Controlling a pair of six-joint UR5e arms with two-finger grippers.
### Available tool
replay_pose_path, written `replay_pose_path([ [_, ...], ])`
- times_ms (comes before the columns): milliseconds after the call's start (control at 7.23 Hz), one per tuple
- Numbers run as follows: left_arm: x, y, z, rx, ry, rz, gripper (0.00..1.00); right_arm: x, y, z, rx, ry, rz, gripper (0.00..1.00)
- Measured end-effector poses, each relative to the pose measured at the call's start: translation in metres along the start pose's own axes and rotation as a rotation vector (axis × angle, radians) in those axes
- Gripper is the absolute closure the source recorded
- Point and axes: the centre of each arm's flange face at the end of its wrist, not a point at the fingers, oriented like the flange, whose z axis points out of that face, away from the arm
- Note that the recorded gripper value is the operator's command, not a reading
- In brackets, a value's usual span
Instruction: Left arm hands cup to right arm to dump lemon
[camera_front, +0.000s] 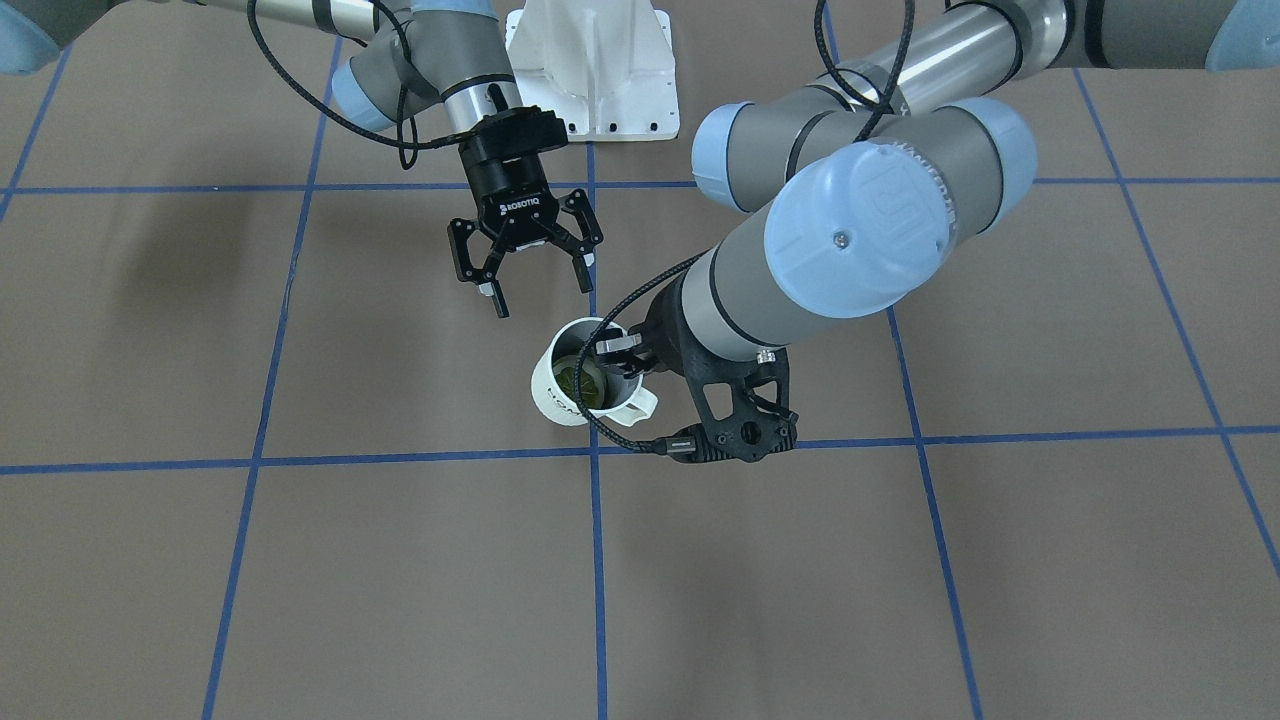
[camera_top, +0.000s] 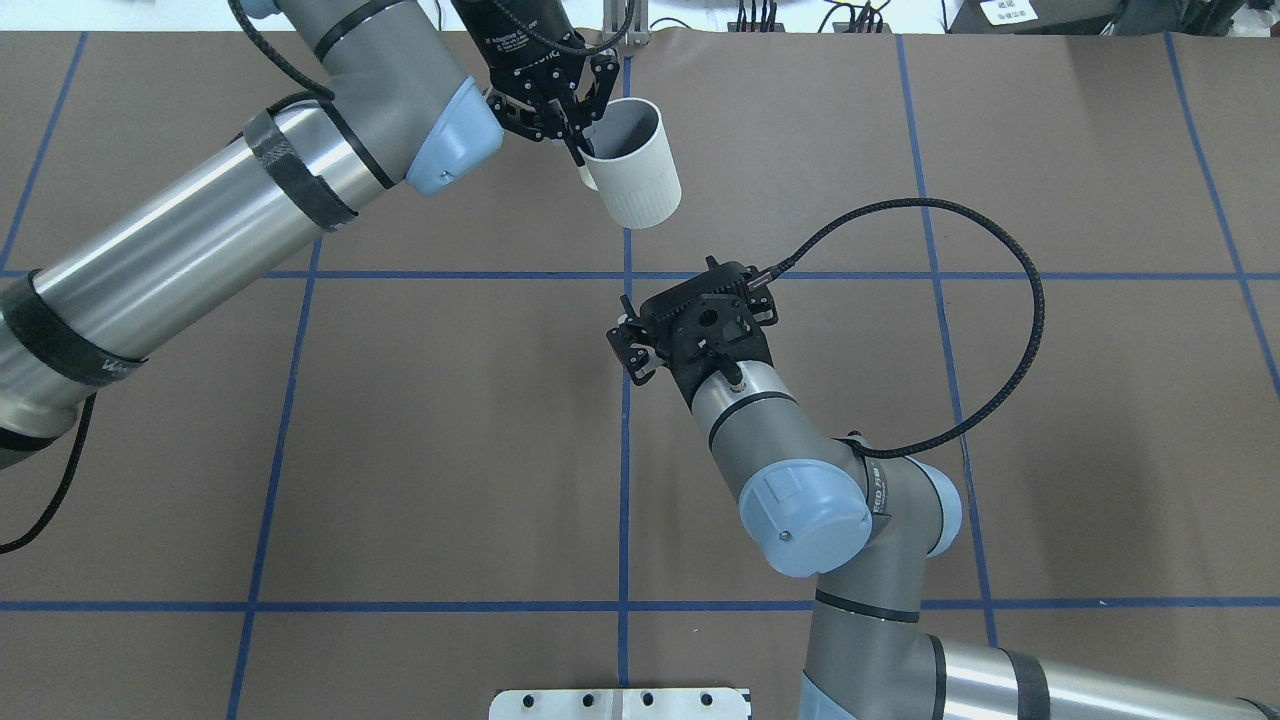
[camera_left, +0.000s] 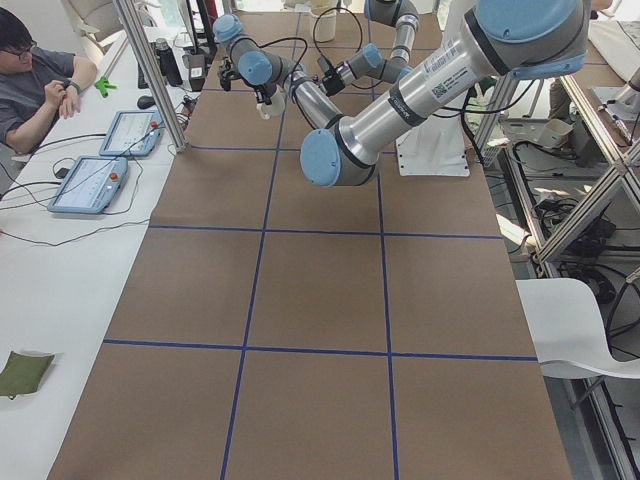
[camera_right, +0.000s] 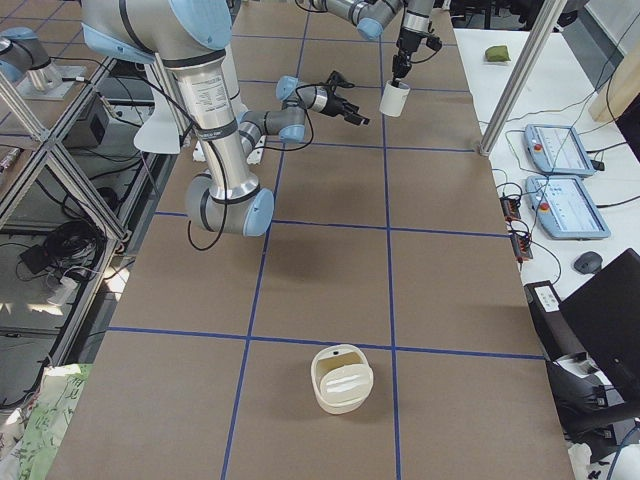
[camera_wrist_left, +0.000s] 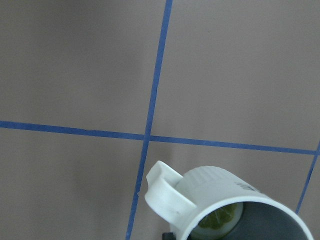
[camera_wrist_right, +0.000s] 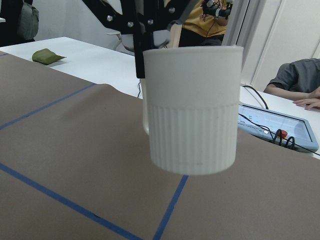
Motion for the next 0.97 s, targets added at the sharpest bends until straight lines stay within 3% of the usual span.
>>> replay_pose_path([
  [968, 0.005, 0.018, 0.027, -0.037, -0.023, 0.000, 1.00, 0.004, -0.003, 0.003, 0.002, 0.011, -0.012, 0.01],
])
